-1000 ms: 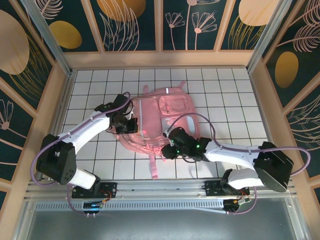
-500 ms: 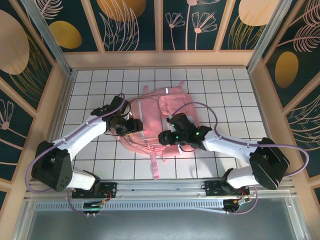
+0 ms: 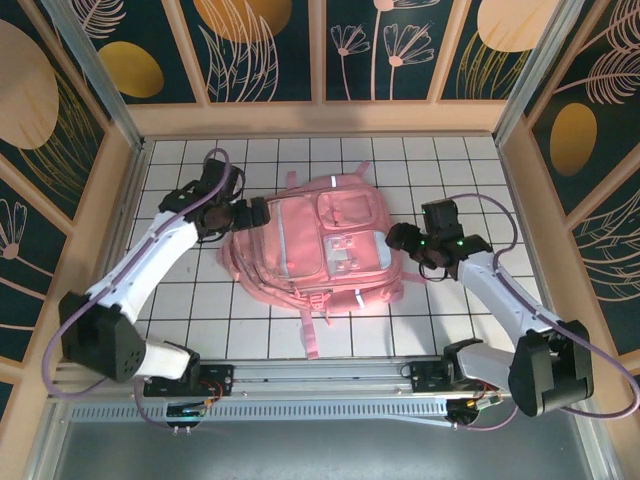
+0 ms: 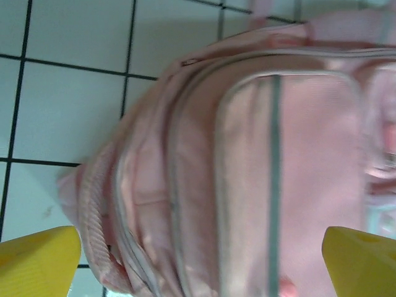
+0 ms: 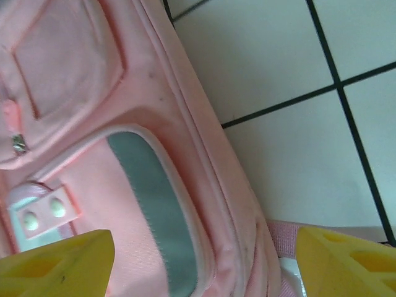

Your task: Pack the student bag

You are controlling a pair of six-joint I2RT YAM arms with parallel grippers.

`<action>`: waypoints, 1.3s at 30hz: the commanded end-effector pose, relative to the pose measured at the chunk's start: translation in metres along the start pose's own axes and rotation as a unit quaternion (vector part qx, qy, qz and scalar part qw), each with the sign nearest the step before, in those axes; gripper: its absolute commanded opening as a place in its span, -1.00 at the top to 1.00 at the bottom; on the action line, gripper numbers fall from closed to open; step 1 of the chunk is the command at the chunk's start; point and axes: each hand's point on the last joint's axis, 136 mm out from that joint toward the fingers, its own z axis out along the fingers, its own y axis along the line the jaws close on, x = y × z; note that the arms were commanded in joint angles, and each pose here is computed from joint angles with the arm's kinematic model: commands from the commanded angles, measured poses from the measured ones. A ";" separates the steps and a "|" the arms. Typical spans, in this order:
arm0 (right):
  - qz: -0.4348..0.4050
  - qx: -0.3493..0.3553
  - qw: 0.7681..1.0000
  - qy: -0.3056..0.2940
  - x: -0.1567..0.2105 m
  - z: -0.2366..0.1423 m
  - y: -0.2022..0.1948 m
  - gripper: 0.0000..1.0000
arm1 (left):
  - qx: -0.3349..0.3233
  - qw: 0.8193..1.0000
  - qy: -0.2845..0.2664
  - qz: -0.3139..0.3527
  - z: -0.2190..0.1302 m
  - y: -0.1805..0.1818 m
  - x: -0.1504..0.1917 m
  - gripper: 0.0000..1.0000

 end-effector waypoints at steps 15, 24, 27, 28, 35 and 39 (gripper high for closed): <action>-0.113 0.019 0.941 -0.318 -0.105 -0.110 0.019 -0.99 | -0.045 0.954 -0.295 -0.027 -0.123 0.040 -0.071 -0.98; -0.232 0.099 0.819 -0.515 -0.134 -0.164 -0.008 -0.99 | -0.111 0.801 -0.571 0.139 -0.168 0.079 -0.046 -0.98; -0.204 0.085 0.828 -0.516 -0.128 -0.147 -0.035 -0.99 | -0.160 0.815 -0.523 0.192 -0.117 0.088 -0.037 -0.98; -0.190 0.089 0.832 -0.514 -0.124 -0.139 -0.049 -0.99 | -0.152 0.825 -0.513 0.184 -0.104 0.091 -0.034 -0.98; -0.195 0.059 0.845 -0.494 -0.088 -0.094 -0.087 -0.98 | -0.077 0.854 -0.497 0.130 -0.052 0.114 -0.027 -0.98; -0.206 0.033 0.851 -0.483 -0.083 -0.077 -0.084 -0.99 | -0.065 0.853 -0.500 0.134 -0.036 0.113 -0.032 -0.98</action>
